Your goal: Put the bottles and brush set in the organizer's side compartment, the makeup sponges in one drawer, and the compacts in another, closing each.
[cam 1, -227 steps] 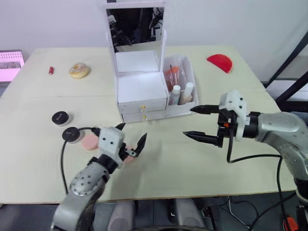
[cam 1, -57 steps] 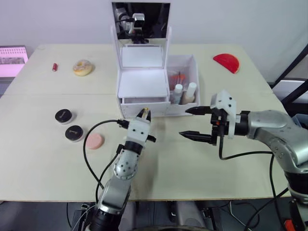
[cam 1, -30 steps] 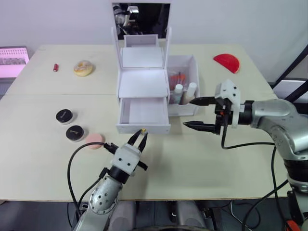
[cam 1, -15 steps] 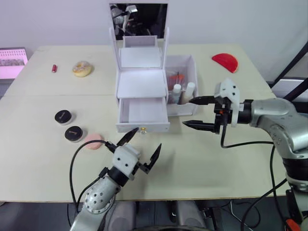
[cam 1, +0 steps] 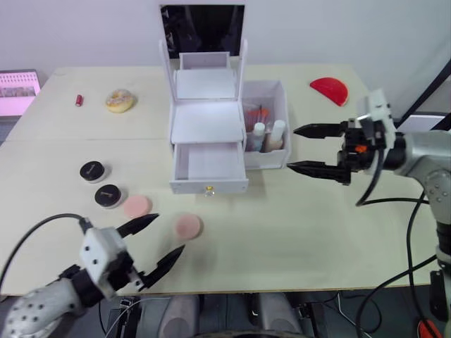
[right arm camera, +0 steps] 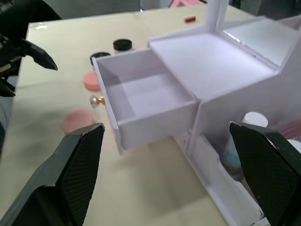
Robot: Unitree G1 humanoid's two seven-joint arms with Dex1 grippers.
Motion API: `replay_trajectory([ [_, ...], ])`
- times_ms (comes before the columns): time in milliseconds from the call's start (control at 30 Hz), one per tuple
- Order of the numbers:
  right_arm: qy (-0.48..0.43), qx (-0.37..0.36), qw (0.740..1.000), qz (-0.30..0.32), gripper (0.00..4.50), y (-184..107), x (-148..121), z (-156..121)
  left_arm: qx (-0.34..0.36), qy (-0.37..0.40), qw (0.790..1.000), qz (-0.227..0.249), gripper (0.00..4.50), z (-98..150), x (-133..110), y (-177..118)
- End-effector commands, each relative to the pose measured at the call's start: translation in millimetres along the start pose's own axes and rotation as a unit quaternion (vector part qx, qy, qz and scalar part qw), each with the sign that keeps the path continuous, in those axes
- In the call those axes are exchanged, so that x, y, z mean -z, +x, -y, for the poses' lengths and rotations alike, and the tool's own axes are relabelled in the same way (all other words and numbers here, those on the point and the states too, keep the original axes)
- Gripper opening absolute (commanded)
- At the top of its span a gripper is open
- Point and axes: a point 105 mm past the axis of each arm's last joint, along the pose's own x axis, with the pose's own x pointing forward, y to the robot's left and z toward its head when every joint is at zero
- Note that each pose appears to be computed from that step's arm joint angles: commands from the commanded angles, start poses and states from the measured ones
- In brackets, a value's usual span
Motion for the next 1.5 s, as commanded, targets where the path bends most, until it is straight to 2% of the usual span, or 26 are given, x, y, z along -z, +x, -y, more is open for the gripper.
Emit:
replay_trajectory([
  [33,-0.024,0.002,1.0,0.012,4.5,-10.8,-11.0,-1.9,0.029,0.012,0.999,-0.015,4.45,-11.8,-6.3,-17.0],
  [133,-0.024,0.001,1.0,-0.006,4.5,-12.0,1.8,-4.6,0.033,0.025,0.999,-0.033,4.45,-30.7,-3.2,-24.2],
  [233,-0.02,0.001,1.0,-0.012,4.5,-15.0,7.0,-7.9,0.044,0.028,0.998,-0.035,4.45,-38.0,-3.1,-21.5],
  [400,-0.024,0.005,1.0,-0.007,4.5,-23.9,1.4,-11.5,0.092,0.028,0.995,-0.033,4.45,-34.6,-7.2,-8.9],
  [533,-0.026,0.014,0.999,-0.012,4.5,-28.9,0.3,-13.0,0.1,0.023,0.994,-0.029,4.45,-38.9,-9.4,-6.5],
  [600,-0.028,0.032,0.999,-0.022,4.5,-34.4,1.2,-11.3,0.059,0.027,0.998,-0.026,4.45,-58.3,-11.6,-15.7],
  [700,-0.02,0.083,0.996,-0.034,4.5,-53.1,5.3,-1.4,-0.079,0.04,0.996,-0.014,4.45,-121.0,-21.2,-44.5],
  [767,-0.013,0.105,0.994,-0.043,4.5,-65.6,10.1,1.1,-0.143,0.047,0.989,-0.012,4.45,-152.2,-28.6,-67.3],
  [900,0.013,0.133,0.989,-0.065,4.5,-93.4,30.1,3.0,-0.2,0.016,0.979,-0.033,4.45,-182.2,-32.7,-117.5],
  [1000,0.018,0.136,0.986,-0.095,4.5,-107.8,46.2,2.6,-0.198,-0.006,0.978,-0.061,4.45,-183.1,-23.5,-138.3],
  [1067,0.02,0.136,0.987,-0.083,4.5,-109.1,42.9,4.2,-0.184,-0.012,0.978,-0.093,4.45,-178.3,-11.2,-143.1],
  [1233,0.016,0.13,0.988,-0.076,4.5,-102.1,40.5,2.7,-0.179,-0.025,0.98,-0.078,4.45,-177.4,-11.6,-138.7],
  [1333,0.016,0.11,0.99,-0.082,4.5,-93.8,38.4,-5.6,-0.159,-0.022,0.984,-0.072,4.45,-173.0,-11.8,-126.1],
  [1400,0.005,0.095,0.992,-0.079,4.5,-83.5,31.0,-8.5,-0.111,-0.014,0.991,-0.074,4.45,-162.3,-14.5,-99.5],
  [1500,-0.02,0.076,0.995,-0.068,4.5,-66.0,20.7,-10.6,-0.024,-0.004,0.995,-0.092,4.45,-133.1,-12.0,-58.7],
])
